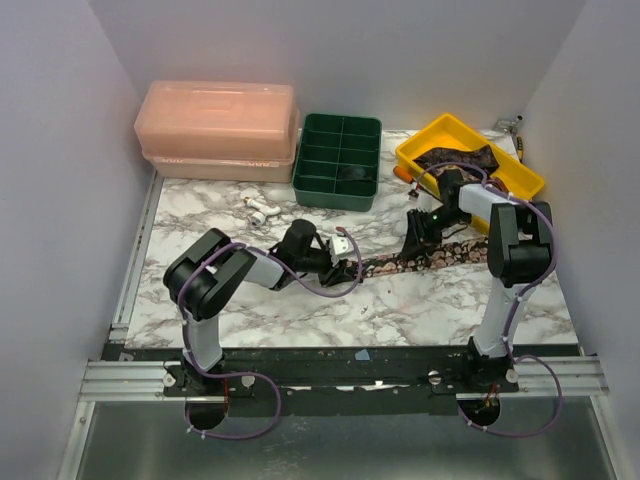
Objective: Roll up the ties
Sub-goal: Roll the tie at the center of the board.
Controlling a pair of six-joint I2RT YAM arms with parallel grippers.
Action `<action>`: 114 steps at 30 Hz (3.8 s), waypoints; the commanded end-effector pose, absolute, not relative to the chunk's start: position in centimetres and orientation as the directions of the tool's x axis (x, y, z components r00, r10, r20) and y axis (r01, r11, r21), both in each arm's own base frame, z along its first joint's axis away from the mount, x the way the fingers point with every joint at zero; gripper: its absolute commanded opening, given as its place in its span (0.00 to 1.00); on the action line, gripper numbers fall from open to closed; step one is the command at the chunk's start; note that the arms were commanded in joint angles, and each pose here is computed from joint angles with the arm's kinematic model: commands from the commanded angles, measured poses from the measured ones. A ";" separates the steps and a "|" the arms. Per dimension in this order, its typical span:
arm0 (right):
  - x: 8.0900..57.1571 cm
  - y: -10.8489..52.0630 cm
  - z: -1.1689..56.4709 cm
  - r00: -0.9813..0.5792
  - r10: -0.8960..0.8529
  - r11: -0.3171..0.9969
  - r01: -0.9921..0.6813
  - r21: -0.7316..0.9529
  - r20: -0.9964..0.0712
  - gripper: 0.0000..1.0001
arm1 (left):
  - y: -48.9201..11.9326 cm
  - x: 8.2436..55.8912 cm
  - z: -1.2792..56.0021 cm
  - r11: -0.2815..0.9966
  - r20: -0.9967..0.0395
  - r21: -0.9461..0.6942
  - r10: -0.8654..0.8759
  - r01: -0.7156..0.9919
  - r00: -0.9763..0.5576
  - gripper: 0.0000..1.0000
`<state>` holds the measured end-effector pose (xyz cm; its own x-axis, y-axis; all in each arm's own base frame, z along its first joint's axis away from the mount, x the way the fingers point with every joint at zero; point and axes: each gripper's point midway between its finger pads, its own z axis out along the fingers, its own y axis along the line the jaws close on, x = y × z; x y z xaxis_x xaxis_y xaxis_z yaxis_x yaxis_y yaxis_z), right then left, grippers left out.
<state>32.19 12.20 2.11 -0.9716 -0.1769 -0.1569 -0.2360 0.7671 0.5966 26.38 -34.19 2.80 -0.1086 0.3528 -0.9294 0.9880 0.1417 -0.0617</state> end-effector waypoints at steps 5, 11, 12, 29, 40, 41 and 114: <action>30.2 7.1 -2.4 -0.941 -0.323 0.885 -0.337 0.322 -0.100 0.29 | -33.8 26.5 6.0 0.181 -0.926 -0.099 0.343 0.978 -0.157 0.06; 30.0 7.0 -3.2 -0.937 -0.330 0.880 -0.350 0.320 -0.115 0.29 | -33.3 27.0 6.4 0.209 -0.895 -0.024 0.431 0.978 -0.114 0.07; 30.1 7.1 -3.3 -0.936 -0.332 0.879 -0.353 0.321 -0.119 0.29 | -33.2 26.9 5.6 0.210 -0.876 -0.007 0.471 0.978 -0.107 0.07; 31.5 13.0 5.6 -0.936 -0.235 0.724 -0.349 0.595 -0.263 0.53 | -32.3 25.3 0.0 0.253 -0.581 -0.052 0.779 0.966 -0.235 0.12; 30.0 17.4 8.3 -0.993 -0.008 0.517 -0.102 0.850 -0.114 0.61 | -33.0 23.9 0.2 0.228 -0.455 -0.109 0.854 0.967 -0.253 0.17; 30.2 17.7 8.2 -0.994 0.007 0.504 -0.093 0.859 -0.112 0.58 | -33.1 24.0 0.3 0.229 -0.457 -0.106 0.853 0.968 -0.252 0.17; 26.3 15.6 -5.8 -0.997 -0.075 0.841 -0.068 0.537 -0.008 0.01 | -36.2 26.3 8.7 0.132 -0.982 -0.060 0.168 0.989 -0.082 0.99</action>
<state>27.02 20.62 1.15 -0.9988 -0.0483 0.0003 -0.0279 0.5815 0.8130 26.45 -33.44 4.65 -0.2364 0.3501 -0.9064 0.9574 0.2434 -0.1557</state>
